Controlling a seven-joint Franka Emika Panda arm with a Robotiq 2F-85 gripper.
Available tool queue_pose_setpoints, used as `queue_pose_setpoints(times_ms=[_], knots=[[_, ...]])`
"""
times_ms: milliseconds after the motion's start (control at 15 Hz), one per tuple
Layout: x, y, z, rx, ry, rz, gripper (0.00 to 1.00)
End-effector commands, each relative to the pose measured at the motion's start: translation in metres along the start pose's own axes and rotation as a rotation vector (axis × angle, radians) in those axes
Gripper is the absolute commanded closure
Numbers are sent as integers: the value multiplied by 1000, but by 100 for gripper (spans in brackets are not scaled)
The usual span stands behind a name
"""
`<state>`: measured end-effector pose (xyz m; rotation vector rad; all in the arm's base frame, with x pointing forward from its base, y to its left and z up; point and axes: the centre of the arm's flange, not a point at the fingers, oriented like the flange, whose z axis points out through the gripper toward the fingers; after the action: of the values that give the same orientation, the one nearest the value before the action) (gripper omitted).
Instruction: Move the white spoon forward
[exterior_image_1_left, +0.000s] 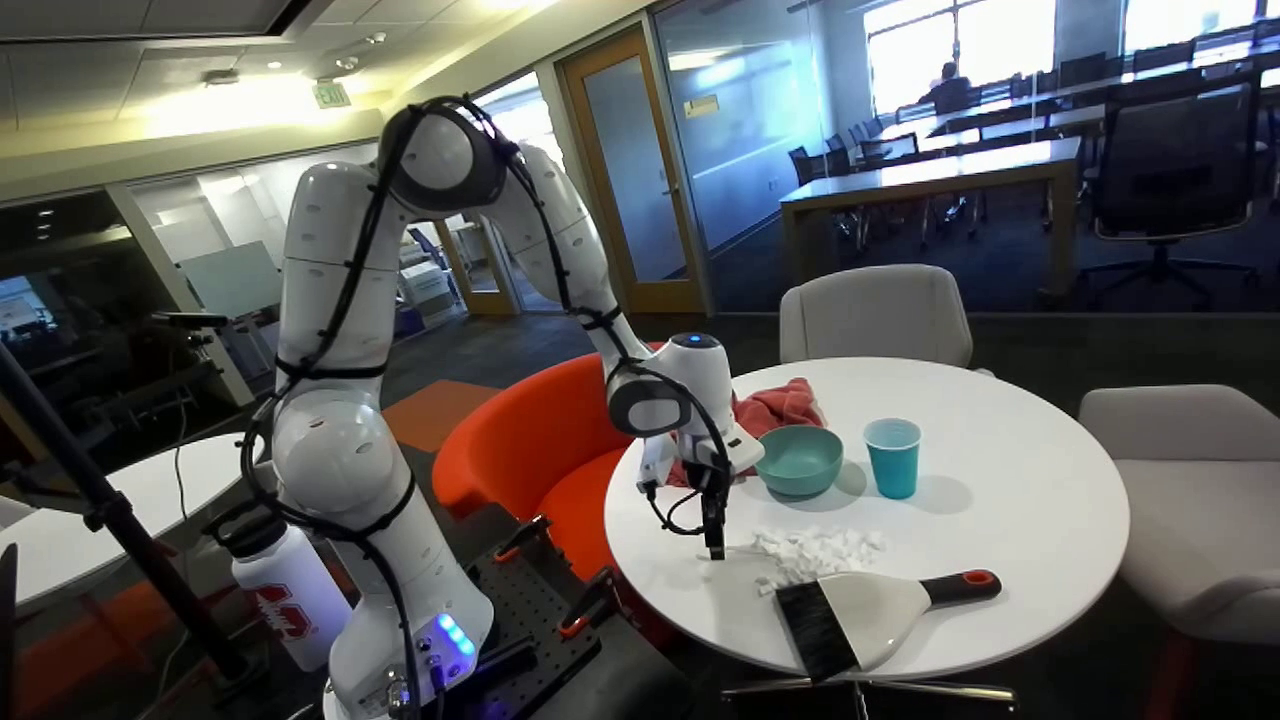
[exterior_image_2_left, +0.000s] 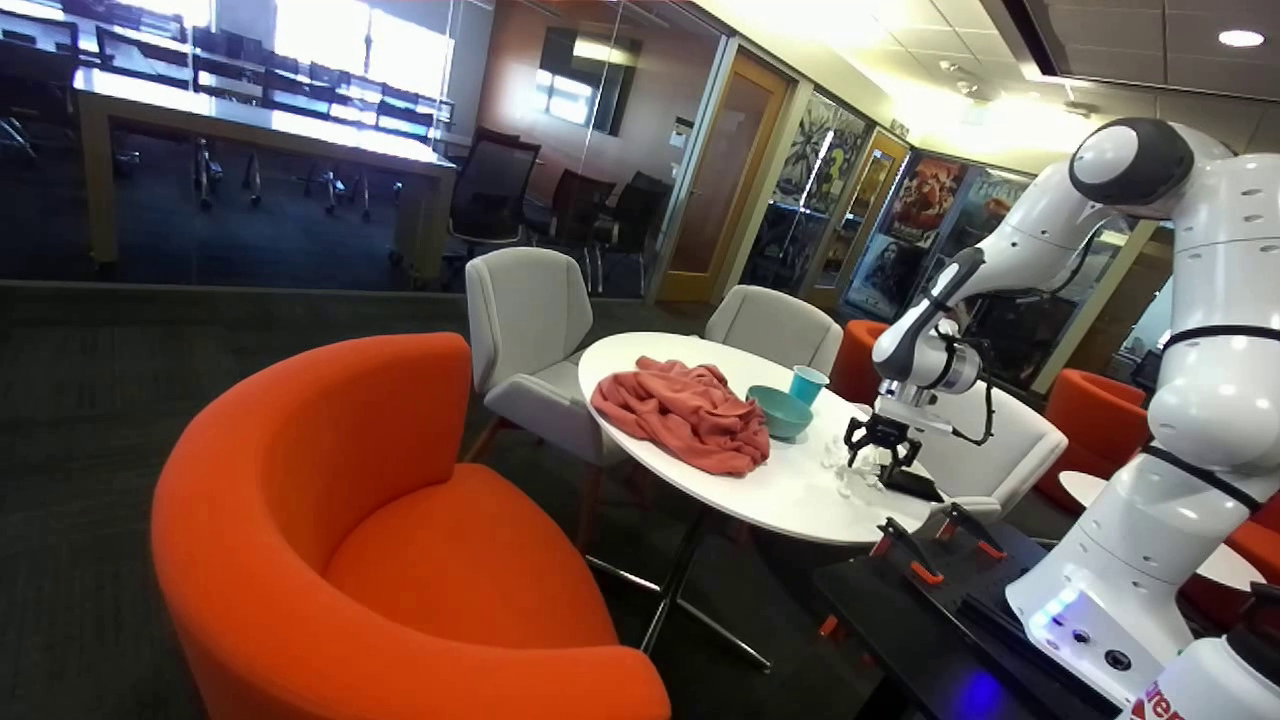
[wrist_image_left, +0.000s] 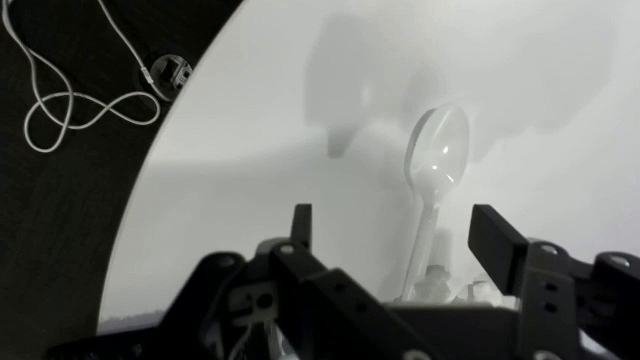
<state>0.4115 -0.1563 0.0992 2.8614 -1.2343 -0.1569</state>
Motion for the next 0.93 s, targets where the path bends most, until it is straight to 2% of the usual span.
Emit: queue_pose_setpoints(times_ms=[0,333,533,667,733,867], knots=[[6,-6,16,-8,62,44,21],[12,-9,28,16,154,34,23],[12,-17,35,38,147,10,24],[13,-21,37,48,135,2,27],[12,-23,38,51,129,3,50],[14,-24,40,57,124,4,55]])
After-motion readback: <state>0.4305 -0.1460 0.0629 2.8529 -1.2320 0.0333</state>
